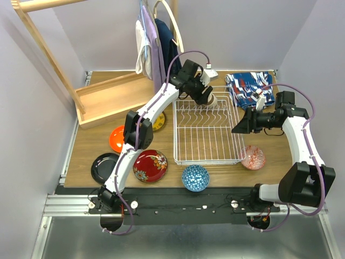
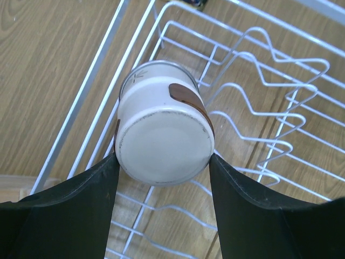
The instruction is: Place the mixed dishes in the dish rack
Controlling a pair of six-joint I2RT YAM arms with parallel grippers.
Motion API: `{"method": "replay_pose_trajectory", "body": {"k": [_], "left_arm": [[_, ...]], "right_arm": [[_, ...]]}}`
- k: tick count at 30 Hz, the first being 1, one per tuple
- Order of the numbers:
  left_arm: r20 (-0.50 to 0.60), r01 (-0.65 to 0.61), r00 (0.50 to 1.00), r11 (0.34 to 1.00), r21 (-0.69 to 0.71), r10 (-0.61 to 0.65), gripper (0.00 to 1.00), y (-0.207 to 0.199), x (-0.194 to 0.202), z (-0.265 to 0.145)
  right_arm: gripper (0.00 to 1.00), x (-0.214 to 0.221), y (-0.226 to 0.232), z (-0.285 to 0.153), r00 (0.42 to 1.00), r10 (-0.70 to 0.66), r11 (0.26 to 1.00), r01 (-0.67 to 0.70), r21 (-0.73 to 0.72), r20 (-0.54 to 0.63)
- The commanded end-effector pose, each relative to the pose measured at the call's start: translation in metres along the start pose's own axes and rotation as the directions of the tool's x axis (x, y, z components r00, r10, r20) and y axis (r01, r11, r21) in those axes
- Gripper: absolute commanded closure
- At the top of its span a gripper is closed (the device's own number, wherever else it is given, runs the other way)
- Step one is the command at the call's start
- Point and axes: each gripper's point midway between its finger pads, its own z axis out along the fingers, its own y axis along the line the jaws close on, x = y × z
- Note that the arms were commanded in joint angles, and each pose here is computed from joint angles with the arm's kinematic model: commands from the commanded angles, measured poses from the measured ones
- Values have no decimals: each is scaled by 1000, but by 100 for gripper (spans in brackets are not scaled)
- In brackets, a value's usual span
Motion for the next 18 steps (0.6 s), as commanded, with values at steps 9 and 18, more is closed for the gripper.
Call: {"method": "replay_pose_trajectory", "body": {"k": [9, 18], "left_arm": [[-84, -38, 996, 997, -61, 33, 53, 6, 8, -22], [-35, -73, 997, 993, -92, 70, 57, 10, -15, -49]], "right_arm": [[34, 0, -2, 1, 1000, -23, 1000, 23, 15, 15], [34, 0, -1, 0, 999, -30, 999, 30, 17, 27]]}}
